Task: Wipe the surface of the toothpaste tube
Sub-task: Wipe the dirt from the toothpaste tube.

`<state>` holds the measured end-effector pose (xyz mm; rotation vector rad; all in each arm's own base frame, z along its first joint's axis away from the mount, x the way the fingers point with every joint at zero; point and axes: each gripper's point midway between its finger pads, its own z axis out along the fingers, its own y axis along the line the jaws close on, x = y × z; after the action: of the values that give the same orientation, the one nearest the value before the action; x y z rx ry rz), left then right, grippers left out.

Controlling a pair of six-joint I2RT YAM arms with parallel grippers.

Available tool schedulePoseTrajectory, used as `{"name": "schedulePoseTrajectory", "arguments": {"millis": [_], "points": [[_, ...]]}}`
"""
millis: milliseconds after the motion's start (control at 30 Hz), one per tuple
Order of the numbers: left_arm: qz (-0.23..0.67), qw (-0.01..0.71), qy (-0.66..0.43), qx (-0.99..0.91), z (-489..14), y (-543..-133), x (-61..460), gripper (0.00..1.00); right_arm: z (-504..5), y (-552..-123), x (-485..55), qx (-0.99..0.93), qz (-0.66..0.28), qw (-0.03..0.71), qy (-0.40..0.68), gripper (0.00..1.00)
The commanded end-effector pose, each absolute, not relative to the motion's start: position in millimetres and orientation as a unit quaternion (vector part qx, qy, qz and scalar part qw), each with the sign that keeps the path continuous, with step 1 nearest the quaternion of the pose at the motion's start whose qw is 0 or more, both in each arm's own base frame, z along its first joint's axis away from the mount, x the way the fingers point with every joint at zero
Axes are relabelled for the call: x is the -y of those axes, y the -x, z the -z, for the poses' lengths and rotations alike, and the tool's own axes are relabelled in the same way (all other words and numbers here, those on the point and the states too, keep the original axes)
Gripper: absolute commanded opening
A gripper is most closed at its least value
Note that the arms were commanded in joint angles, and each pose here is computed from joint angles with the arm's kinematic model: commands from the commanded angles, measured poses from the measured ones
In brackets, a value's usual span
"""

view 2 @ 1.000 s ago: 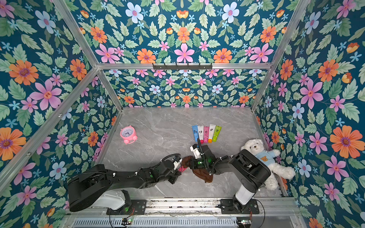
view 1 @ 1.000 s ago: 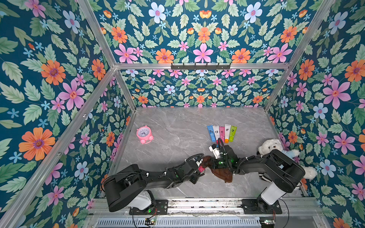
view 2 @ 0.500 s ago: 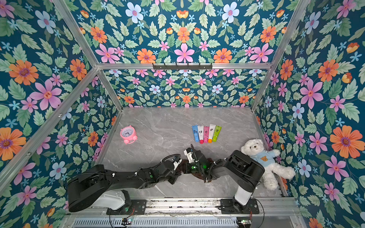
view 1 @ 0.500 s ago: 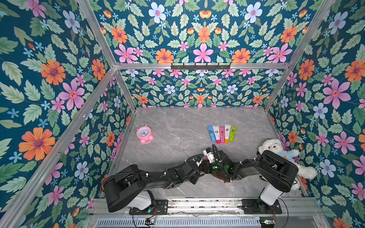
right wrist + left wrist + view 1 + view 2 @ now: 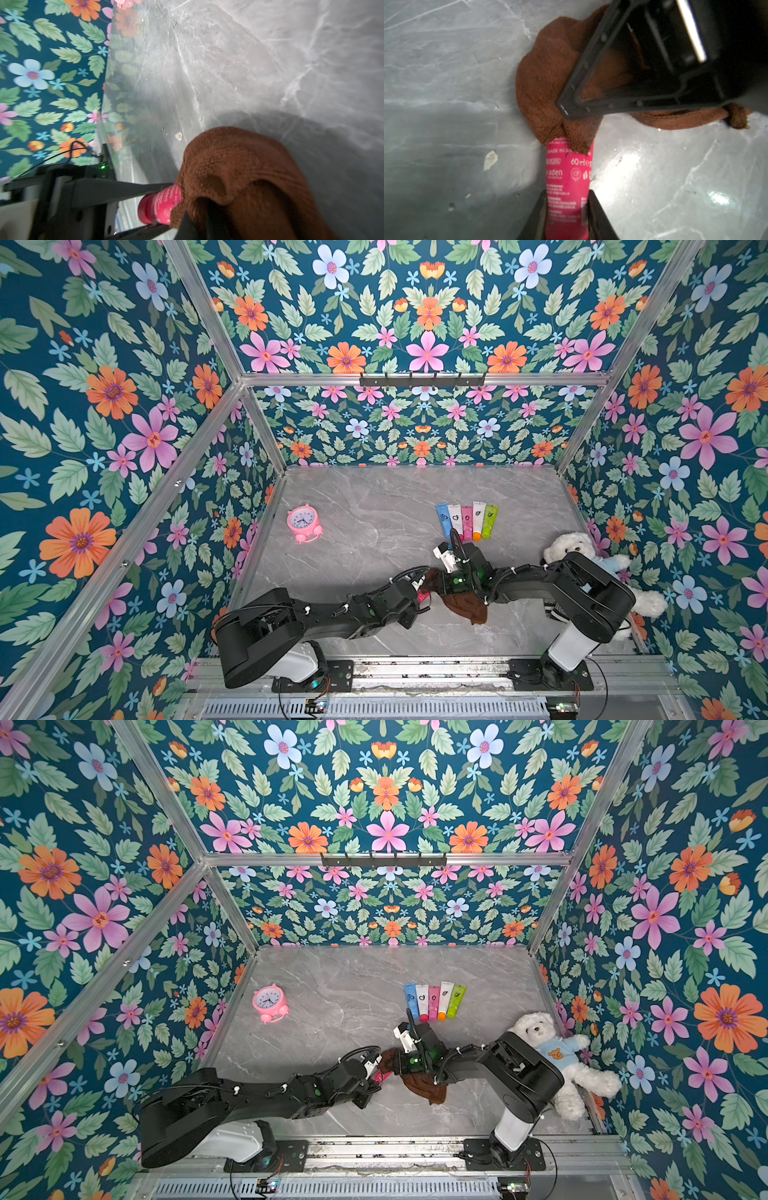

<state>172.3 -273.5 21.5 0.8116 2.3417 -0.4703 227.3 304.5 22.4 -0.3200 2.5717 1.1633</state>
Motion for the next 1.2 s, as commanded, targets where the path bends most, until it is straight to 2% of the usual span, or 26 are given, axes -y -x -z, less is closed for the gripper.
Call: {"name": "schedulePoseTrajectory", "arguments": {"millis": [0,100,300,433,600,733,900,1167], "points": [[0.148,0.308,-0.295,-0.892,-17.3,-177.2,262.4,0.00,16.5,-170.4,-279.9,-0.936,-0.340,0.033,0.088,0.00],[0.147,0.308,-0.297,-0.892,-17.2,-176.8,262.9,0.00,10.0,-156.5,-296.8,-0.928,-0.357,0.022,0.107,0.00],[0.149,0.308,-0.298,-0.891,-18.0,-176.1,263.5,0.00,17.1,-160.9,-306.1,-0.922,-0.373,0.021,0.104,0.00],[0.149,0.310,-0.299,-0.890,-18.7,-175.4,263.1,0.00,23.8,-179.8,-284.7,-0.930,-0.359,0.036,0.072,0.00],[0.149,0.309,-0.301,-0.890,-18.4,-175.2,264.3,0.00,23.5,-208.6,-245.1,-0.951,-0.297,0.068,0.044,0.00],[0.149,0.311,-0.299,-0.890,-19.3,-175.4,264.2,0.00,10.0,-218.5,-249.3,-0.948,-0.303,0.084,0.053,0.00],[0.148,0.309,-0.301,-0.890,-18.2,-174.8,264.0,0.00,16.6,-199.8,-272.6,-0.939,-0.331,0.057,0.075,0.00],[0.149,0.306,-0.304,-0.890,-17.3,-174.7,266.1,0.00,-5.8,-162.4,-321.2,-0.911,-0.393,0.038,0.118,0.00]]}}
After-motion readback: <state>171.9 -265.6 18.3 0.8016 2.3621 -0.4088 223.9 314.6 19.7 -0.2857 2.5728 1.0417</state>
